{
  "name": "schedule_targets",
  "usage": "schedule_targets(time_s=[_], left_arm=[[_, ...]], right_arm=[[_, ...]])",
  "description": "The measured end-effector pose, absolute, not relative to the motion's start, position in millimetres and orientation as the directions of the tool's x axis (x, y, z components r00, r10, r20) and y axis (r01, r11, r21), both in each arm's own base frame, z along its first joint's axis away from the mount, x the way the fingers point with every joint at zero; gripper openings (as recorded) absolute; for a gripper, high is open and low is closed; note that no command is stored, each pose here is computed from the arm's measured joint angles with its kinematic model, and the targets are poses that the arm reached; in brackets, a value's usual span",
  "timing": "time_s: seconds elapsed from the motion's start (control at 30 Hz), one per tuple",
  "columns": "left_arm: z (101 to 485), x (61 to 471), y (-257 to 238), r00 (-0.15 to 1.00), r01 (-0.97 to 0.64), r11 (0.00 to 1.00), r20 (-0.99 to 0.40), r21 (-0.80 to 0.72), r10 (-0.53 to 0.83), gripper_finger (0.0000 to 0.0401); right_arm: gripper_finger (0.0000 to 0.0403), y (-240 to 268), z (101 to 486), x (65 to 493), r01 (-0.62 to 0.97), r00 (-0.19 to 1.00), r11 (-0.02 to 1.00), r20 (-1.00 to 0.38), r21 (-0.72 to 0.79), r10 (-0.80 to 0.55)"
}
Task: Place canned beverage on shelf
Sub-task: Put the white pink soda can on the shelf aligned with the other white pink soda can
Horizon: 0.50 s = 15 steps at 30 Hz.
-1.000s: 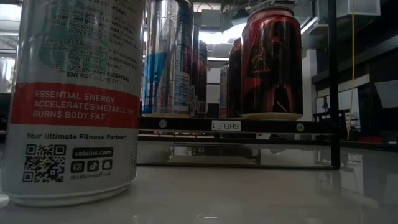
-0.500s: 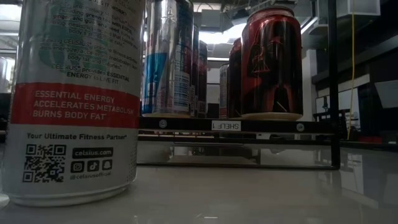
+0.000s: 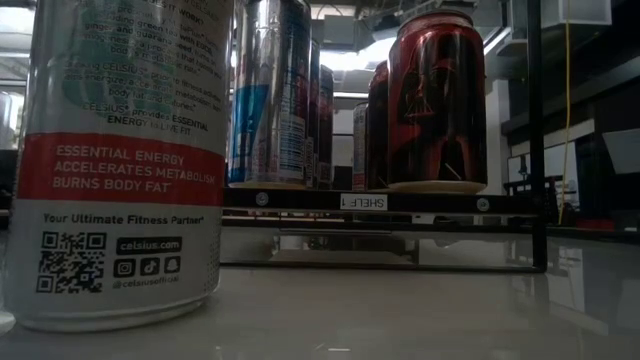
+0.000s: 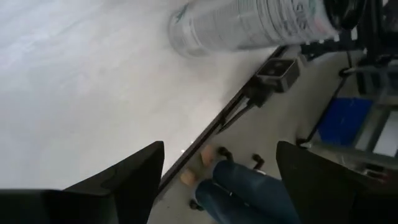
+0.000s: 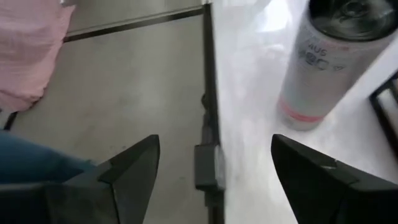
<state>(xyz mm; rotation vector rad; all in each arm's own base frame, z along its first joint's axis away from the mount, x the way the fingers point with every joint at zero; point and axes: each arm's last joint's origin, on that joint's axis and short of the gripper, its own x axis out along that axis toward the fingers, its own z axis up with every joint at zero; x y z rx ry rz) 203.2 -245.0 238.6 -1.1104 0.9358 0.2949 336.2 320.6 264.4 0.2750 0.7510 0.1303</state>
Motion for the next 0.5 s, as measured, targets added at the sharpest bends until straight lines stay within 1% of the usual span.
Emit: schedule_targets(time_s=[0.3, 0.5], left_arm=[[218, 230, -242, 0.599, -0.636, 0.461, -0.772, -0.619, -0.210, 0.0305], [205, 241, -243, 0.585, -0.655, 0.453, -0.785, -0.605, -0.203, 0.0305]], right_arm=[[0.0298, 317, 264, 339, 0.066, 0.786, 0.972, -0.612, 0.225, 0.088], [0.0298, 310, 265, 345, 0.095, 0.795, 0.973, -0.605, 0.210, 0.053]])
